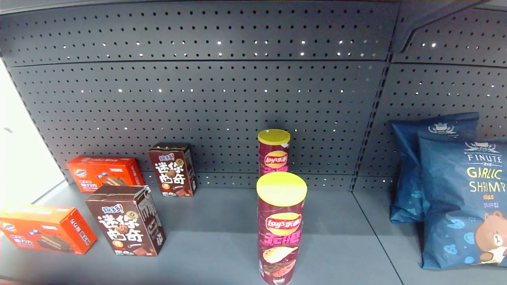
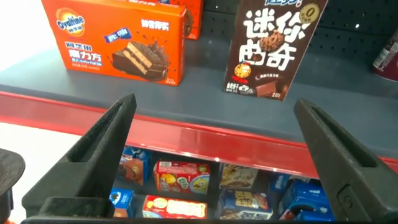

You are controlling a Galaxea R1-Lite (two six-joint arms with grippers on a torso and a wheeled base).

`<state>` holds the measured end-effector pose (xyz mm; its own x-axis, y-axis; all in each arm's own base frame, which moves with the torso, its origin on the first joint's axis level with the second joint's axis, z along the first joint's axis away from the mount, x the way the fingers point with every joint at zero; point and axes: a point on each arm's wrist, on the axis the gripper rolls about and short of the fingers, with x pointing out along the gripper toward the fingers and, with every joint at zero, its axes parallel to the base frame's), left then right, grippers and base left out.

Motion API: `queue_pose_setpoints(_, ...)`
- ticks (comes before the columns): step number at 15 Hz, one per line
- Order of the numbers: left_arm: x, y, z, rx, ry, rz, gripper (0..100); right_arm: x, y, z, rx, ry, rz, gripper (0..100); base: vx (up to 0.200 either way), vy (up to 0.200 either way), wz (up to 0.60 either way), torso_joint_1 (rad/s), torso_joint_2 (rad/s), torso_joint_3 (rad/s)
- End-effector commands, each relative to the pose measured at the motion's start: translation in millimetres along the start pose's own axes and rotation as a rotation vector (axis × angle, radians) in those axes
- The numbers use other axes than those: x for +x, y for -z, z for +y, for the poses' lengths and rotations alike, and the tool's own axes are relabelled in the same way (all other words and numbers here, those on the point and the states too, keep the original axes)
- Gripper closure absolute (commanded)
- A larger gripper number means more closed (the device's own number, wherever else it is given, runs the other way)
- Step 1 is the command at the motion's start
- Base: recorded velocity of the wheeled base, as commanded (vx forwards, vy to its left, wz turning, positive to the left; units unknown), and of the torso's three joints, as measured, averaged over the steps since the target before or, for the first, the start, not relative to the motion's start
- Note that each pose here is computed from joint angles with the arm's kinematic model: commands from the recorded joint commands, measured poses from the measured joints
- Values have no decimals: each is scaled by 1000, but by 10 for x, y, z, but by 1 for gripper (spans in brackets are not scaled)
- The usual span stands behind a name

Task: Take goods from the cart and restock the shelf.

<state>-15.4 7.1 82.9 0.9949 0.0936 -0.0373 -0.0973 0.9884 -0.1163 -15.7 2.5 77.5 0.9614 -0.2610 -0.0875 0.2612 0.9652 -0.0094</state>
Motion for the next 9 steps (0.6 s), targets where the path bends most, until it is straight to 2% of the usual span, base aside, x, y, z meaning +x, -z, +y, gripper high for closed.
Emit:
queue_pose_setpoints(1,1,0,0,0,0,2,0,1,-1,0,-1,0,1,0,0,0,0,0,0,0)
queue_pose_setpoints(8,1,0,0,0,0,2,0,1,-1,0,-1,0,1,0,0,0,0,0,0,0)
queue_pose_setpoints(9,1,0,0,0,0,2,0,1,-1,0,-1,0,1,0,0,200,0,2,2,2)
